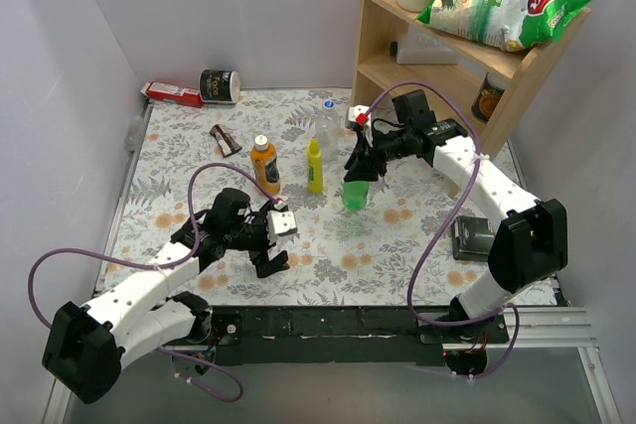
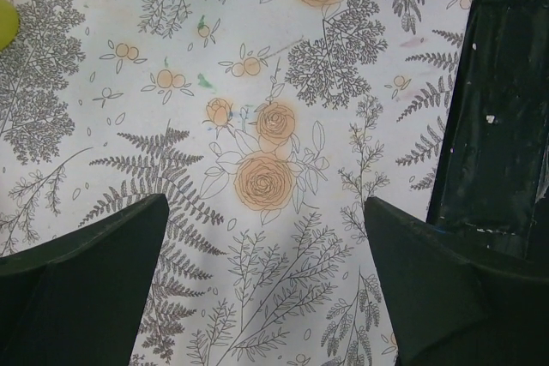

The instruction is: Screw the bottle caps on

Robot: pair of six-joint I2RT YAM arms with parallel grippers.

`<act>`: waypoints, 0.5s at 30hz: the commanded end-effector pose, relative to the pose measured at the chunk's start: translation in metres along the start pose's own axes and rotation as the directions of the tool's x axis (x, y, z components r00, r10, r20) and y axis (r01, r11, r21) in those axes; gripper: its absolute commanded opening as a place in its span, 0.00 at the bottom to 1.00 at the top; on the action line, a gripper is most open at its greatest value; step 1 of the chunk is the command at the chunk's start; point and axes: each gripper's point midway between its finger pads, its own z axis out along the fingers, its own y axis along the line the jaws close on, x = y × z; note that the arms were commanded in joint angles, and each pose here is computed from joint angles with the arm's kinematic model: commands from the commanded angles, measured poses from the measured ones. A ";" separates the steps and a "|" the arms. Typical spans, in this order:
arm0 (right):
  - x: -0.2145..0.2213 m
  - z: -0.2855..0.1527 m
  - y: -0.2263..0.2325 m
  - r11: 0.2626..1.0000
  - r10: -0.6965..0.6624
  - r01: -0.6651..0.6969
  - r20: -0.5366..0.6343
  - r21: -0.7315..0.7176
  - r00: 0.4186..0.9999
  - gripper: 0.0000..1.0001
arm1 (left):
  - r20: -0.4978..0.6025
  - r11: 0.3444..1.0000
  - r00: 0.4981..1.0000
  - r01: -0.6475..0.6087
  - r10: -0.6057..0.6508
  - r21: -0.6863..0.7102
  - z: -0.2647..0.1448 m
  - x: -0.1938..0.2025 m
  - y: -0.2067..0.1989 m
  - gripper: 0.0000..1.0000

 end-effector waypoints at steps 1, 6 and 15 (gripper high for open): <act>-0.011 0.002 -0.002 0.992 -0.125 0.124 0.068 0.023 0.990 0.02 | -0.010 0.999 1.000 -0.017 0.017 0.041 0.001 0.004 -0.006 0.98; 0.002 0.007 -0.005 0.991 -0.130 0.129 0.055 0.025 0.990 0.05 | -0.022 0.999 1.000 -0.011 0.012 0.039 0.002 0.005 -0.004 0.98; 0.021 0.014 -0.006 0.994 -0.108 0.107 0.038 0.028 0.993 0.23 | -0.045 0.999 0.999 0.002 0.000 0.036 0.005 0.010 -0.002 0.98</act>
